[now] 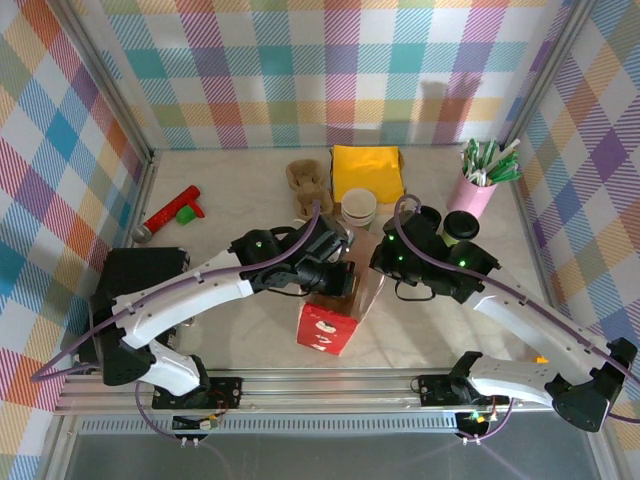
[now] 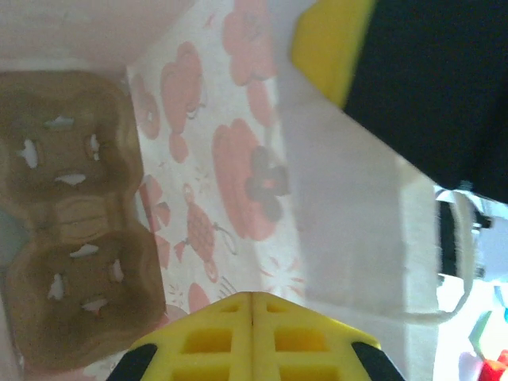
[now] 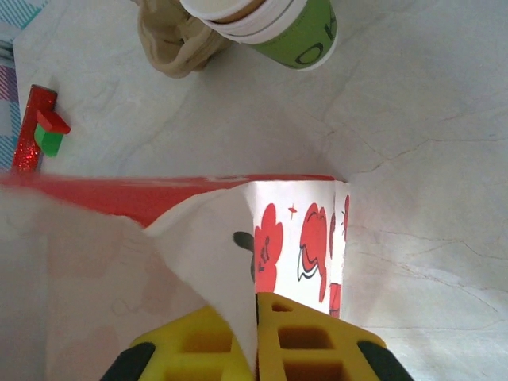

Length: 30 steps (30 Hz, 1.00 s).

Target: Pack the takeout coffee

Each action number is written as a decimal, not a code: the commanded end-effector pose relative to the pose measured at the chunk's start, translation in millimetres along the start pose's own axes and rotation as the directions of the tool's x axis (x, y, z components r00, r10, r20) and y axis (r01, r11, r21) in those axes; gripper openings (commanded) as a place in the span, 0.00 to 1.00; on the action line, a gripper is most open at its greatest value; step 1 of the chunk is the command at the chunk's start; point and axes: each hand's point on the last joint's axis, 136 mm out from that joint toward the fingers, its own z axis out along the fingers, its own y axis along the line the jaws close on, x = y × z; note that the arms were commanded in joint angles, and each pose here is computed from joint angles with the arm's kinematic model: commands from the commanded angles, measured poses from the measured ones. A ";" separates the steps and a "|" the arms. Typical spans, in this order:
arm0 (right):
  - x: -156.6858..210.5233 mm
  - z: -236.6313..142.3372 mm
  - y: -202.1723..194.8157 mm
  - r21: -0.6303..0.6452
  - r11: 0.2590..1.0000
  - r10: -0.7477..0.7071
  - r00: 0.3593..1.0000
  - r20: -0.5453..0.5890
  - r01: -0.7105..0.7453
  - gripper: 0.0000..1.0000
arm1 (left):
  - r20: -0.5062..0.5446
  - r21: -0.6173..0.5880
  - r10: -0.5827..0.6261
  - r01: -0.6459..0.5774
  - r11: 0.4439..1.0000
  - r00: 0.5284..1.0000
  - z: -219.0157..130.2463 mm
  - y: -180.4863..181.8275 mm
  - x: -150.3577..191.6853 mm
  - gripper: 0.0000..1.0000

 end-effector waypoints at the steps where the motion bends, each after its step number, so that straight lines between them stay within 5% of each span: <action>1: -7.2 -5.3 8.8 -0.008 1.000 -0.026 1.000 0.016 0.027 0.00 | 0.060 0.113 0.036 -0.043 0.993 0.998 -23.6 -27.6 -11.6 0.00; 8: -8.2 -1.0 18.3 -0.025 0.998 -0.055 0.998 0.007 0.055 0.00 | 0.210 0.140 0.069 -0.100 0.985 0.975 -74.3 -38.5 -33.3 0.00; 15: -3.6 12.2 51.7 -0.152 0.981 -0.125 0.991 -0.043 0.117 0.00 | 0.391 0.045 0.052 -0.075 0.996 0.919 -139.8 -3.5 -50.0 0.00; 22: -9.2 26.2 72.0 -0.189 0.967 -0.188 0.980 -0.072 0.172 0.00 | 0.434 -0.004 0.011 -0.010 1.000 0.901 -163.3 31.9 -45.9 0.00; 30: -20.4 33.5 73.7 -0.172 0.963 -0.222 0.973 -0.069 0.207 0.17 | 0.427 -0.041 0.000 0.019 0.999 0.904 -162.0 47.4 -40.9 0.00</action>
